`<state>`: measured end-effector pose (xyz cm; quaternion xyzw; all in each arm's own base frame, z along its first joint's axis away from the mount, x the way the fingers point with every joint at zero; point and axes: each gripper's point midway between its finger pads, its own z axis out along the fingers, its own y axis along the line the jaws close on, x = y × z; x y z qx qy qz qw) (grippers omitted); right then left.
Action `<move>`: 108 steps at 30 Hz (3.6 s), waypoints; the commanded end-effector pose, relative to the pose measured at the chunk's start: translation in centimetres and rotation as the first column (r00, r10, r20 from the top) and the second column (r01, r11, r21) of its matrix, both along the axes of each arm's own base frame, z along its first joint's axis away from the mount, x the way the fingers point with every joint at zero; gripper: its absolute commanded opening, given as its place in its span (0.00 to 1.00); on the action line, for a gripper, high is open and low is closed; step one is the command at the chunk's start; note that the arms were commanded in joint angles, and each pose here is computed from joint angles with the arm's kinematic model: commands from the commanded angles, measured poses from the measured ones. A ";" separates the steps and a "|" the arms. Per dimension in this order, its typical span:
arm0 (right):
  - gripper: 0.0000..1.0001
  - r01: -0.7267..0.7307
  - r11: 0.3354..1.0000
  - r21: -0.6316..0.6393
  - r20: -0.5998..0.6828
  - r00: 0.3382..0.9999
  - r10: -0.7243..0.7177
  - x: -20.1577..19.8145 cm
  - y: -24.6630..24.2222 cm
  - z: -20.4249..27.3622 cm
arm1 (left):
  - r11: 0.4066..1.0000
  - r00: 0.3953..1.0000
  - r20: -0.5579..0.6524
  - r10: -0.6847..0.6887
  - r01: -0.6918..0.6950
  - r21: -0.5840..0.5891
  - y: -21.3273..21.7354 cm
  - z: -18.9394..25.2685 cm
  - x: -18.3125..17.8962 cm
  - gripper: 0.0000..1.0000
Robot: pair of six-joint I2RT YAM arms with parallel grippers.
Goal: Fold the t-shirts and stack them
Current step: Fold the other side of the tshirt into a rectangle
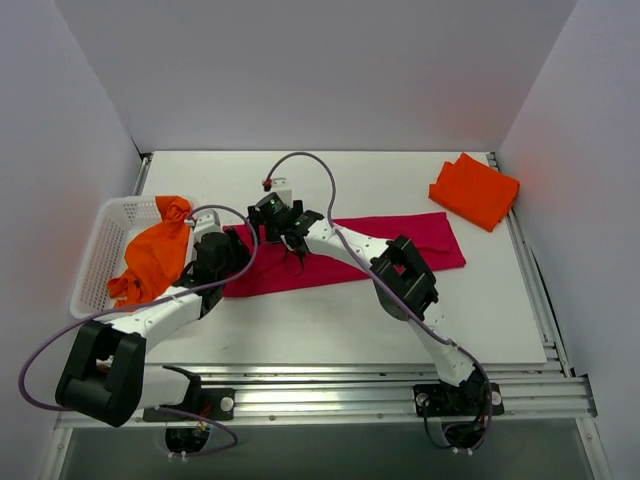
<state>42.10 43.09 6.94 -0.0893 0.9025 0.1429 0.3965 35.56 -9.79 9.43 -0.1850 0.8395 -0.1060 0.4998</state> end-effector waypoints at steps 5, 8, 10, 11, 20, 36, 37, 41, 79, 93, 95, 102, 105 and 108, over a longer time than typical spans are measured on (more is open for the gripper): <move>0.87 0.007 0.998 -0.066 -0.003 1.000 -0.008 1.1 -0.5 -1.3 | 0.999 0.996 0.088 0.003 0.002 -0.052 -0.1 2.3 0.7 0.63; 0.85 0.006 0.997 -0.072 -0.007 1.000 -0.006 1.2 -0.5 -1.8 | 0.998 0.995 0.097 0.008 -0.002 -0.055 0.1 2.6 0.8 0.63; 0.81 0.001 0.997 -0.071 -0.009 1.000 -0.002 1.2 -0.3 -2.0 | 0.999 0.996 0.094 0.008 -0.003 -0.054 0.1 2.5 0.8 0.62; 0.78 -0.002 0.997 -0.076 -0.012 1.000 0.001 1.1 -0.3 -2.2 | 0.999 0.996 0.091 0.008 -0.003 -0.054 0.1 2.3 0.8 0.62; 0.45 0.015 0.995 -0.101 -0.006 1.000 -0.016 1.1 -1.1 -2.2 | 0.998 0.997 0.082 -0.003 0.007 -0.057 -0.2 1.9 1.1 0.61; 0.06 0.053 0.987 -0.151 0.026 0.998 -0.050 0.7 -3.1 -0.8 | 0.998 0.996 0.084 -0.006 0.011 -0.064 -0.3 2.0 0.9 0.58; 0.05 0.057 0.987 -0.153 0.032 0.998 -0.052 0.6 -3.2 -0.5 | 0.998 0.997 0.081 -0.007 0.013 -0.064 -0.3 1.9 0.8 0.58; 0.04 0.075 0.984 -0.164 0.052 0.996 -0.067 0.2 -4.3 0.8 | 0.998 0.996 0.088 -0.007 0.013 -0.067 -0.3 2.1 0.9 0.57; 0.15 0.118 0.924 -0.364 0.100 0.991 -0.087 -8.4 -8.8 -1.1 | 0.991 0.994 0.048 -0.099 0.103 -0.087 -3.7 -0.4 6.9 0.57; 0.22 0.203 0.897 -0.392 0.158 0.976 -0.152 -9.6 -12.4 0.5 | 0.980 0.986 -0.049 -0.159 0.152 -0.129 -5.2 -4.3 9.1 0.53; 0.22 0.207 0.895 -0.394 0.161 0.975 -0.155 -9.7 -12.5 0.5 | 0.977 0.984 -0.044 -0.174 0.166 -0.135 -5.4 -3.6 8.6 0.53; 0.23 0.224 0.895 -0.386 0.180 0.970 -0.164 -9.2 -12.4 0.8 | 0.970 0.977 -0.058 -0.205 0.195 -0.144 -5.8 -2.1 5.0 0.52; 0.23 0.226 0.898 -0.377 0.183 0.969 -0.167 -9.0 -12.2 1.1 | 0.970 0.975 -0.053 -0.217 0.209 -0.123 -6.2 -0.9 3.6 0.52; 0.23 0.228 0.899 -0.373 0.184 0.968 -0.169 -9.1 -12.2 1.1 | 0.968 0.968 -0.080 -0.238 0.229 -0.104 -6.7 -1.2 2.0 0.52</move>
